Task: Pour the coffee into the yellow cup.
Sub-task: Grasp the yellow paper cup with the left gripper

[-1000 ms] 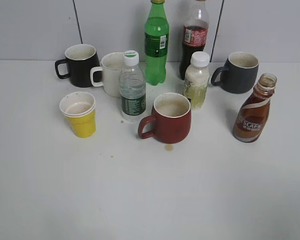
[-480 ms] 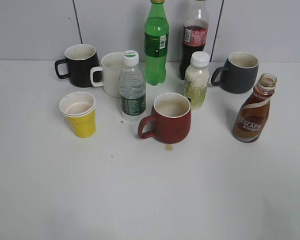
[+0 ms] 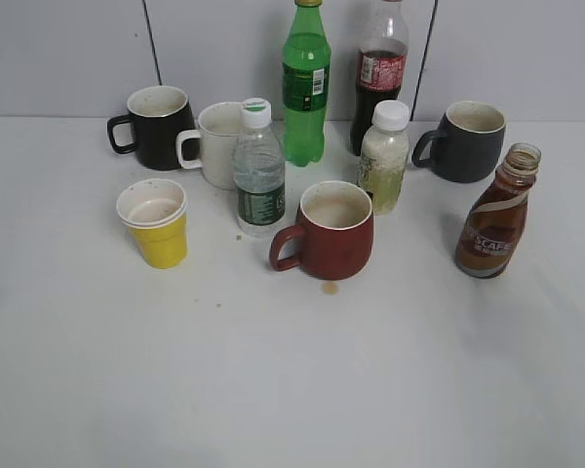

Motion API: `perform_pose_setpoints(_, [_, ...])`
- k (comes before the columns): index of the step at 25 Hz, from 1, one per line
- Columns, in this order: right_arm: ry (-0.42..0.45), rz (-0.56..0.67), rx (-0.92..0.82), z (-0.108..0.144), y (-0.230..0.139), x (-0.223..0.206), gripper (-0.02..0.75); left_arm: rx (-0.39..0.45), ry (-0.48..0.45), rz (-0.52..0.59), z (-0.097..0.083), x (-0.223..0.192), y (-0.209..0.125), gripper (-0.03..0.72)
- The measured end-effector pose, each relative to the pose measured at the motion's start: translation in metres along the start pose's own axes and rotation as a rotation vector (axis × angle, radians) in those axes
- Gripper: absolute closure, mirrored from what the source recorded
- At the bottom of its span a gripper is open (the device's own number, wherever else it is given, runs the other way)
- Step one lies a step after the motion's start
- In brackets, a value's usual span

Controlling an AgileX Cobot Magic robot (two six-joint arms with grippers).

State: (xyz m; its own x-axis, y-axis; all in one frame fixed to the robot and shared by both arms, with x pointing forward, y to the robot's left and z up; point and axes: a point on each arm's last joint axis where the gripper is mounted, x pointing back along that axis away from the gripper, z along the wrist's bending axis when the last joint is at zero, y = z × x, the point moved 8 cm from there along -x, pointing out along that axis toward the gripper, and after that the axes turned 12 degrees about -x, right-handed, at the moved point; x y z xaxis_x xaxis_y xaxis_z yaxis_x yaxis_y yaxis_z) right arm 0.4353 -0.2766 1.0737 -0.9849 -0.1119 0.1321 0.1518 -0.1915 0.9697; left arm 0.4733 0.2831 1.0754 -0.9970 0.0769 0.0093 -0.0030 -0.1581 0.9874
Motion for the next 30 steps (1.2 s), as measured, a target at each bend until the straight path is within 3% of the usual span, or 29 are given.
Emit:
perform_pose_setpoints(7, [-0.031, 0.042, 0.002, -0.008, -0.020, -0.069, 0.151, -0.003, 0.004, 0.012, -0.007, -0.070, -0.046, 0.448])
perform_pose_setpoints(11, [-0.027, -0.018, 0.018, -0.010, -0.024, -0.098, 0.151, -0.014, -0.009, 0.035, -0.013, -0.094, -0.078, 0.448])
perform_pose_setpoints(14, [0.027, -0.078, 0.043, -0.004, -0.028, -0.119, 0.151, -0.041, -0.054, 0.066, -0.024, -0.107, -0.105, 0.447])
perform_pose_setpoints(21, [0.061, 0.025, 0.053, -0.005, -0.078, -0.149, 0.151, -0.072, -0.149, 0.105, -0.045, -0.114, -0.141, 0.442])
perform_pose_setpoints(28, [0.108, 0.032, 0.054, -0.005, -0.118, -0.140, 0.151, -0.060, -0.216, 0.175, -0.061, -0.095, -0.185, 0.374])
perform_pose_setpoints(30, [0.111, 0.048, 0.046, -0.007, -0.133, -0.135, 0.151, -0.071, -0.275, 0.197, -0.071, -0.091, -0.195, 0.341])
